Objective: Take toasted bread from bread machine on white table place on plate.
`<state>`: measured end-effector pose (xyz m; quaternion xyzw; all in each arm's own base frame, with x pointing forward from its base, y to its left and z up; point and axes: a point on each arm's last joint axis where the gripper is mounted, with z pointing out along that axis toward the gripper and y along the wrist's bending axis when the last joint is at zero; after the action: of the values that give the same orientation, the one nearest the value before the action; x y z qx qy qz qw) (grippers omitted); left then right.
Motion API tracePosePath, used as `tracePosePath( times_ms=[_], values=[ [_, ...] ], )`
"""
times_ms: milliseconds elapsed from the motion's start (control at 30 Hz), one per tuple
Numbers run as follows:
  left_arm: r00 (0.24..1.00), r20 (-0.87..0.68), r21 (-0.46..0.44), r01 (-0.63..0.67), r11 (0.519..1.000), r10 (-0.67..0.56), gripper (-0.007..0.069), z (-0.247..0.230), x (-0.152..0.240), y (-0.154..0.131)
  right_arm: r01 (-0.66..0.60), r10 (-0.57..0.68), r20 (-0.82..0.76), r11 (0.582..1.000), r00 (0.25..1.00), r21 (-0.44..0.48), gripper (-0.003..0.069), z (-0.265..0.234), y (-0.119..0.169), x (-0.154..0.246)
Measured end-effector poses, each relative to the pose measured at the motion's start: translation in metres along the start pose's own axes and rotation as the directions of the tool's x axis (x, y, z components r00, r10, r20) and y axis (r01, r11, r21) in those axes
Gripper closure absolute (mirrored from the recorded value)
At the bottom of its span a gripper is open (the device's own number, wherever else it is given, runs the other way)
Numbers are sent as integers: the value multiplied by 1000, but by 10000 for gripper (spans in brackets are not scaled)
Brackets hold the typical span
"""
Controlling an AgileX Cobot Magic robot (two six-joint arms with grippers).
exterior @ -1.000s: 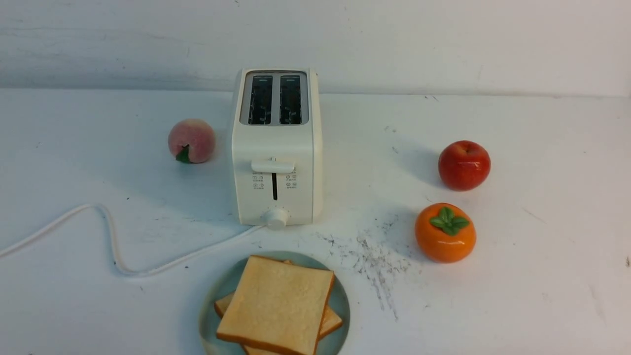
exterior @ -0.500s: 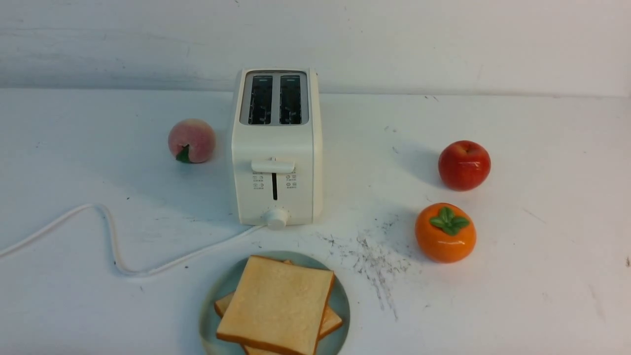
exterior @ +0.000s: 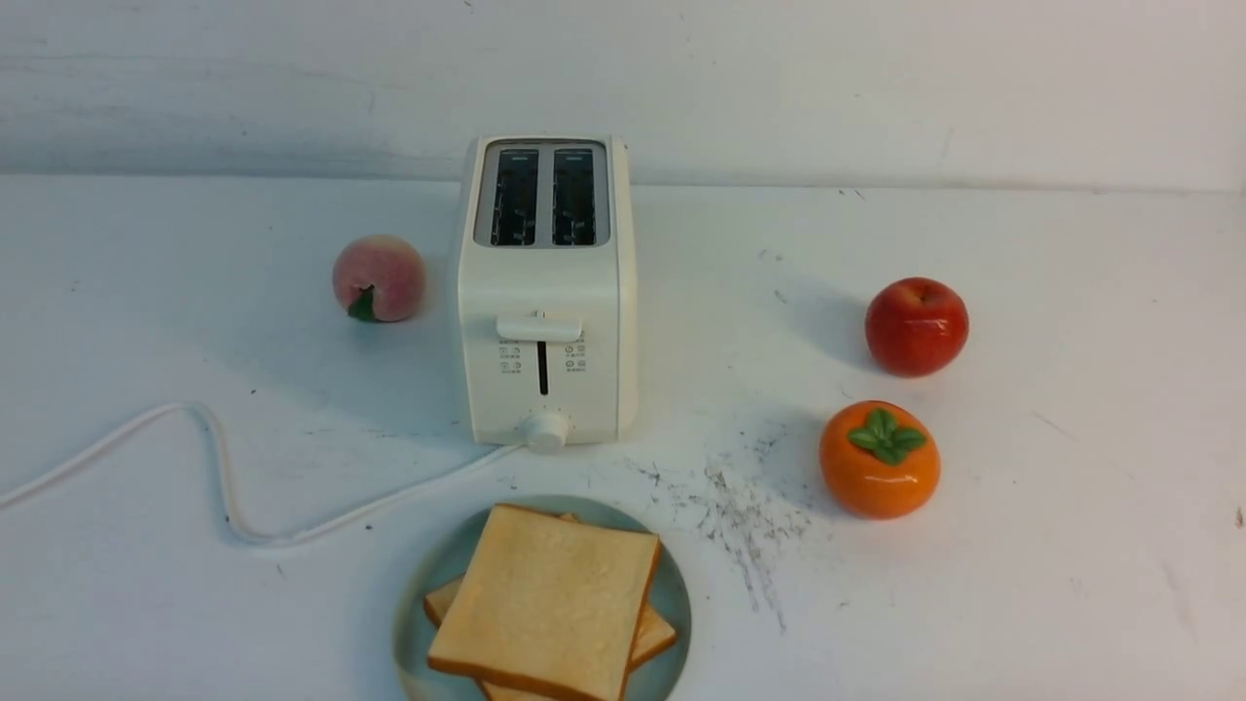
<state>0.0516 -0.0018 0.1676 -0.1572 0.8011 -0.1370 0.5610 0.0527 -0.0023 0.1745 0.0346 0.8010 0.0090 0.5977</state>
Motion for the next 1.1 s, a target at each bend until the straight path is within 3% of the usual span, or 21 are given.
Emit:
tracePosePath(
  times_ms=[233, 1100],
  values=[
    [1000, -13, 40, -26, 999, 27, 570, 0, 1, -2, -1, 1, 0, 1000, 1000, 0, 514, 0, 0, 0],
    [999, -9, 40, -32, 999, 33, 554, 0, 0, -2, 0, 0, 0, 1000, 1000, 0, 498, 0, 0, 0]
  ],
)
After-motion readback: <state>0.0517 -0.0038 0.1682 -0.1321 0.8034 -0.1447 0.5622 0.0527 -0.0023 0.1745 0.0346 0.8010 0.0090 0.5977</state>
